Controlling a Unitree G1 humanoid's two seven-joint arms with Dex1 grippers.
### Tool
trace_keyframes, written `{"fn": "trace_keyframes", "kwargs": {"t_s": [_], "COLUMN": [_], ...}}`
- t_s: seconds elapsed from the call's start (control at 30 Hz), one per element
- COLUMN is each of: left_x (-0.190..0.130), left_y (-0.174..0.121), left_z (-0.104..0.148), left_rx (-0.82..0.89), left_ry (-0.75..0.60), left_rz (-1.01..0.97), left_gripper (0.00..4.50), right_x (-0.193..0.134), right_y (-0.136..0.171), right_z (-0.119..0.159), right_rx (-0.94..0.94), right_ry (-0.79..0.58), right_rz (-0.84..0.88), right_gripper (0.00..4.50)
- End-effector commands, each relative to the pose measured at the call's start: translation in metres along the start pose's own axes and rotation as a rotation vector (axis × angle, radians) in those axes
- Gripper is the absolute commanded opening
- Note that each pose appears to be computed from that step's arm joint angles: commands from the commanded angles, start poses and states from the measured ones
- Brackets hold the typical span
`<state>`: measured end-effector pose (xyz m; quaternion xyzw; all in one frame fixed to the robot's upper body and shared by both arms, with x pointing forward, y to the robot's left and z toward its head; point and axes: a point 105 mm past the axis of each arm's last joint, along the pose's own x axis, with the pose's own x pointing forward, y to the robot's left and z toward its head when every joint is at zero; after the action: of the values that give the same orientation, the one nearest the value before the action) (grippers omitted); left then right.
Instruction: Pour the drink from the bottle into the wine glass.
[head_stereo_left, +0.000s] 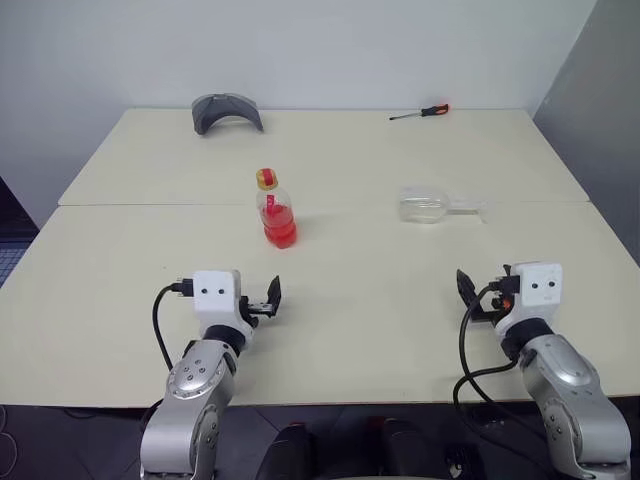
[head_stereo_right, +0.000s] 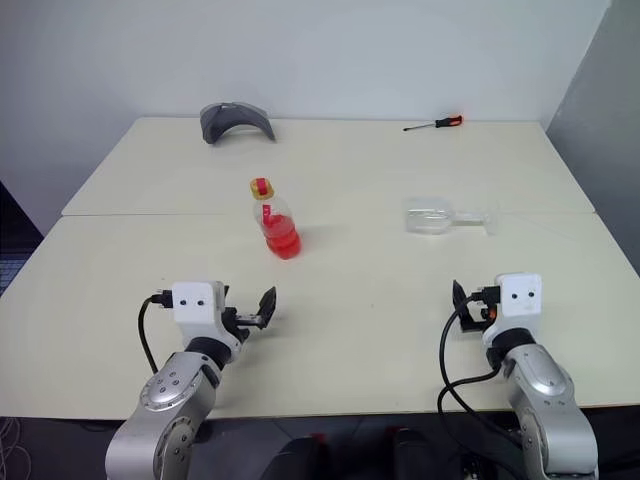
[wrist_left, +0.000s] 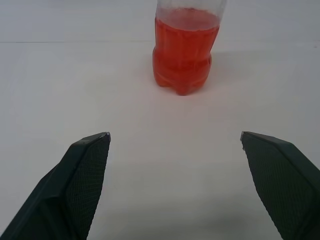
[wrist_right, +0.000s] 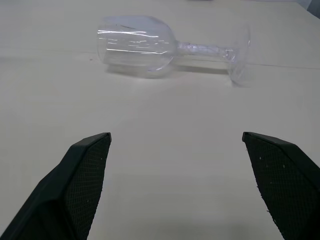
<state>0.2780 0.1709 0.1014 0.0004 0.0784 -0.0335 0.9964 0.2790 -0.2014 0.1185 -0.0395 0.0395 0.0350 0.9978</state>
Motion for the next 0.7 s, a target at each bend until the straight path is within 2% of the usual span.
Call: {"fn": "trace_keyframes", "kwargs": {"t_s": [0.03, 0.53, 0.7], "left_x": [-0.001, -0.007, -0.004], "left_y": [-0.002, 0.004, 0.004], "left_z": [0.01, 0.011, 0.008], "left_rx": [0.026, 0.032, 0.044], "left_ry": [-0.038, -0.059, -0.049], "left_rz": [-0.008, 0.027, 0.018], "left_gripper": [4.48, 4.48, 4.48], "right_x": [-0.005, -0.004, -0.002], "right_y": [-0.001, 0.003, 0.015], "right_z": [0.019, 0.023, 0.028], "right_rx": [-0.012, -0.027, -0.048], "right_ry": [-0.077, -0.088, -0.108], "right_rz": [-0.01, 0.048, 0.147], "right_gripper": [4.5, 4.5, 4.5]}}
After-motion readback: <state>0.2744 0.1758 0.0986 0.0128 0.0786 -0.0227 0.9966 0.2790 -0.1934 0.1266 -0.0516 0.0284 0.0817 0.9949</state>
